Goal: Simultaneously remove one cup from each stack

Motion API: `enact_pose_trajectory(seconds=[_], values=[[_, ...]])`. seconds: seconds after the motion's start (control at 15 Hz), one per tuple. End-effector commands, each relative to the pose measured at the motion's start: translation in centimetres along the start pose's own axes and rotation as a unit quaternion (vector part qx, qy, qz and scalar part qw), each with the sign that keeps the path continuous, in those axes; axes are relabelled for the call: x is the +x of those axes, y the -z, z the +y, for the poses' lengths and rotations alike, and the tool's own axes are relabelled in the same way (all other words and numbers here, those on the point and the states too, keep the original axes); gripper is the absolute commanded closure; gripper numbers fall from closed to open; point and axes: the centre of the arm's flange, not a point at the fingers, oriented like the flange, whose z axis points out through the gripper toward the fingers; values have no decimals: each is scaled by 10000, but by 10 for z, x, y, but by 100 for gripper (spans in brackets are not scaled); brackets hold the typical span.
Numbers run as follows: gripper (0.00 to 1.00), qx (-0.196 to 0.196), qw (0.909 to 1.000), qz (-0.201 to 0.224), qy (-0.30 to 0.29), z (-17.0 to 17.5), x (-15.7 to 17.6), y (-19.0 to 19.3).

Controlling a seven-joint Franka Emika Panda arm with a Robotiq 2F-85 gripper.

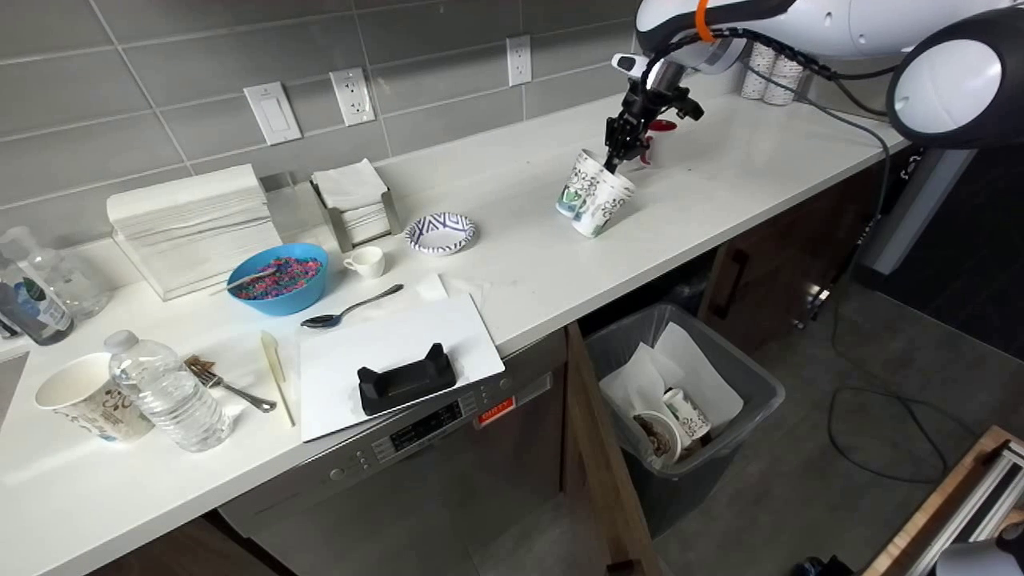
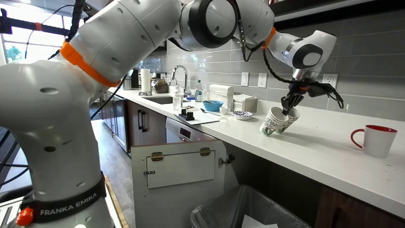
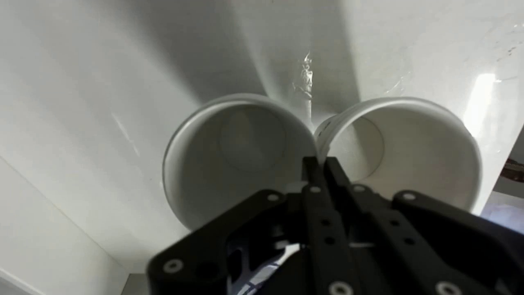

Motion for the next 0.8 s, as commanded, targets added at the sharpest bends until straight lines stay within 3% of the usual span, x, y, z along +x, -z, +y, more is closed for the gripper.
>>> enact_pose_trajectory(seconds=[0.0,0.4,0.73], values=[[99,270,9952,-943,-2,-17,22,7],[99,714,9776,-1977,143,-27,42,5],[99,1058,9654,-2370,267,-33,42,0]])
